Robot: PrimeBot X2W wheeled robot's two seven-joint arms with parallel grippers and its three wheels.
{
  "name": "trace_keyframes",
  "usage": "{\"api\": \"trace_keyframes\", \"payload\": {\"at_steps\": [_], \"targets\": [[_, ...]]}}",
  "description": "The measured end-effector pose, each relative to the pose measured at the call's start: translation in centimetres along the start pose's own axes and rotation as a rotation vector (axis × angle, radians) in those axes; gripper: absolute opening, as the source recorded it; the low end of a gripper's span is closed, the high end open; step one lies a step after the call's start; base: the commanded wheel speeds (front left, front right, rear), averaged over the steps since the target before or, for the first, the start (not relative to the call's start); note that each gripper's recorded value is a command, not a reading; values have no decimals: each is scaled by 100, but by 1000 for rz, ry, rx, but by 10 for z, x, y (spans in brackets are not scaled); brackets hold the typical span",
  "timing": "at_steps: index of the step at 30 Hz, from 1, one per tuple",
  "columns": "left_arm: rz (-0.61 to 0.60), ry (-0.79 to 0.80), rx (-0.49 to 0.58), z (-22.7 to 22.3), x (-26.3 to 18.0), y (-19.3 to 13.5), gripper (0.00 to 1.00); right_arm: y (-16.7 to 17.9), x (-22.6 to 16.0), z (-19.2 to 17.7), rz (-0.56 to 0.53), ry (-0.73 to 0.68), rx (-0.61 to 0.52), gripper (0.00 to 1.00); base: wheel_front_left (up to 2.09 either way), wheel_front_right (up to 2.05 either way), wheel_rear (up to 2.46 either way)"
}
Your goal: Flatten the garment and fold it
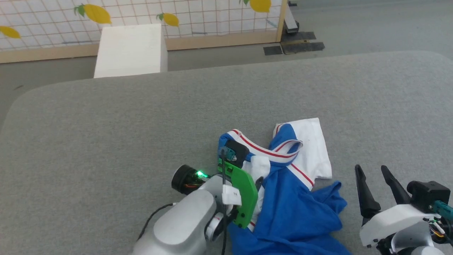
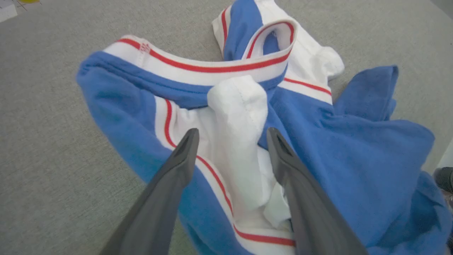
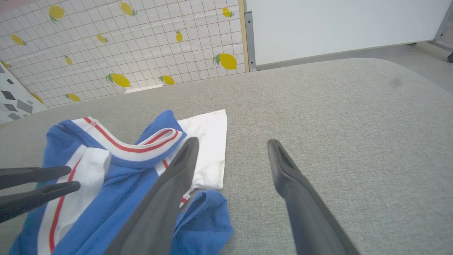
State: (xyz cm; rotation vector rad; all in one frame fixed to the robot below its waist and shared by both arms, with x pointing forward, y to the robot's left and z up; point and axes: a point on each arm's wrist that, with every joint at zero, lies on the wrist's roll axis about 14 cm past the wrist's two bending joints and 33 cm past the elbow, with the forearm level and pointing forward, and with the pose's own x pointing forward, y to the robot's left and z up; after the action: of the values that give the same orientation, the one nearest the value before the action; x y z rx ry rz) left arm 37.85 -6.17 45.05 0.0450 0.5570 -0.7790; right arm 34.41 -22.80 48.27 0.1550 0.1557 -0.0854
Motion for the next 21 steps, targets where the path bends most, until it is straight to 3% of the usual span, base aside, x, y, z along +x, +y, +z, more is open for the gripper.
{"api": "trace_keyframes", "payload": {"at_steps": [3,4,5,6,8,13,14,15,18,21], "targets": [[-2,83,-12,-14,7,4,99,-6,-3,-4,-20,9,7,100,0,0,0],[-10,97,-21,-15,10,2,50,-9,-4,-6,-28,11,12,100,0,0,0],[-21,109,-21,-17,12,1,35,-11,-4,-7,-36,14,13,100,0,0,0],[-31,115,-19,-18,13,-1,0,-13,-5,-9,-43,18,14,100,0,0,0],[-57,128,-25,-20,15,-6,0,-16,-6,-11,-52,22,15,100,0,0,0],[-64,-31,-43,12,13,-6,0,-16,-4,-11,-51,18,15,100,0,0,0],[-16,-291,-109,66,-4,11,0,-10,-1,-8,-30,11,14,100,0,0,0],[1,-351,-133,78,-11,18,0,-8,-1,-8,-26,10,14,100,0,0,0],[82,-468,-199,94,-32,47,0,-5,1,-6,-14,7,13,100,0,0,0],[225,-494,-279,76,-55,90,0,-2,2,-3,-4,-1,12,100,0,0,0]]}}
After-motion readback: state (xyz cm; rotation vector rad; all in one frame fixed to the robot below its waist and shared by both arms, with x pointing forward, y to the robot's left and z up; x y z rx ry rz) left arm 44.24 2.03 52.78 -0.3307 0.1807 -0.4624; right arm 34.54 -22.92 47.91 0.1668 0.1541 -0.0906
